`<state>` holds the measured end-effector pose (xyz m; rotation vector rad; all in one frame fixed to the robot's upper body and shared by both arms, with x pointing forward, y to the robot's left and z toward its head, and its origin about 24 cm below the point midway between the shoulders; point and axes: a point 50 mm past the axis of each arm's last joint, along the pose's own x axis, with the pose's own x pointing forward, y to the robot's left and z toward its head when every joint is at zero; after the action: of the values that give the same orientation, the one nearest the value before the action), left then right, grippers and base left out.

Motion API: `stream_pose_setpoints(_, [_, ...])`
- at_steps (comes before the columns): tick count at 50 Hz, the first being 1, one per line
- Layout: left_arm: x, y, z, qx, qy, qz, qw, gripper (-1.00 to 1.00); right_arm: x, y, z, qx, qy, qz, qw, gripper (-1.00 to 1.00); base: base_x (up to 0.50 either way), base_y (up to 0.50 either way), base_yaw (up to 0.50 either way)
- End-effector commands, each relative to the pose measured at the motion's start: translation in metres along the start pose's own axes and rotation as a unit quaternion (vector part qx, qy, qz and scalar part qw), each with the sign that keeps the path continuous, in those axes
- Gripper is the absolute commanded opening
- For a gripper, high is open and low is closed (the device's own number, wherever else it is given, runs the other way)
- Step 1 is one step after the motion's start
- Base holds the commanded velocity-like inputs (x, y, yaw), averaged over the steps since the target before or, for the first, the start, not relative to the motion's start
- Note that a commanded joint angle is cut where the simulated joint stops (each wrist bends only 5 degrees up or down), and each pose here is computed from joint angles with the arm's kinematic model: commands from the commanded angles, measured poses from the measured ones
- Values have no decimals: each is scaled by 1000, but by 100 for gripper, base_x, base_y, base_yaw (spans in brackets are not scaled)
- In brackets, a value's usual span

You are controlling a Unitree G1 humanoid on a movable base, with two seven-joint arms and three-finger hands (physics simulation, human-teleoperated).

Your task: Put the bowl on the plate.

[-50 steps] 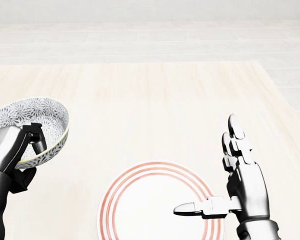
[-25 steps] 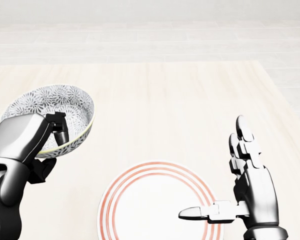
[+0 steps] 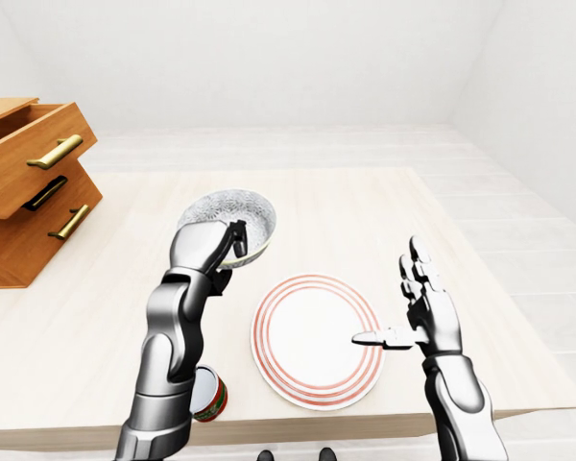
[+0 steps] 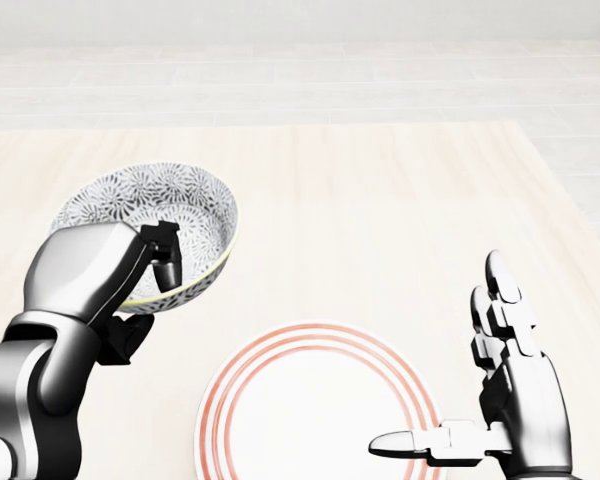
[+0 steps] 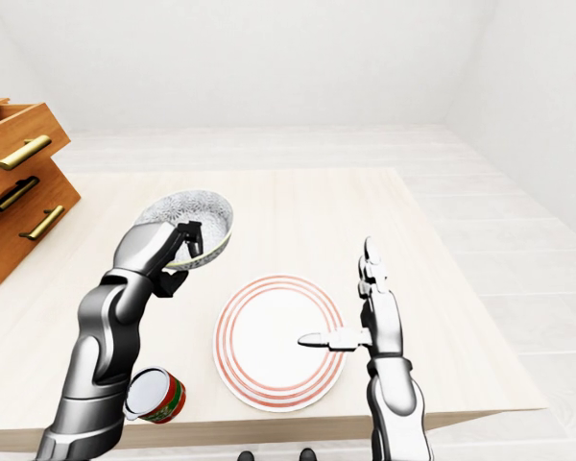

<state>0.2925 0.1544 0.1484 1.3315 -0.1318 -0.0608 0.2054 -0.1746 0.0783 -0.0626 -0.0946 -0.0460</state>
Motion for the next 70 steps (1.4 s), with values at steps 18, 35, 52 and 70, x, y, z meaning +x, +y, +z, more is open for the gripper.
stream_pose_setpoints(18, [-10, -8, 41, -13, -69, 4, 998, -100, -8, -5, 1, -2, 2, -10, 1000, 100, 0, 0, 0])
stream_pose_setpoints(35, [-17, -9, 60, -15, -99, 2, 995, -100, -10, -10, 1, -4, 4, -14, 1000, 100, 0, 0, 0])
stream_pose_setpoints(52, [-30, -20, 75, -31, -118, -13, 992, -100, -19, -19, -5, -4, 21, -27, 999, 100, 0, 0, 0])
stream_pose_setpoints(70, [-34, -24, 87, -32, -136, -19, 990, -100, -29, -29, -11, -6, 34, -40, 999, 100, 0, 0, 0])
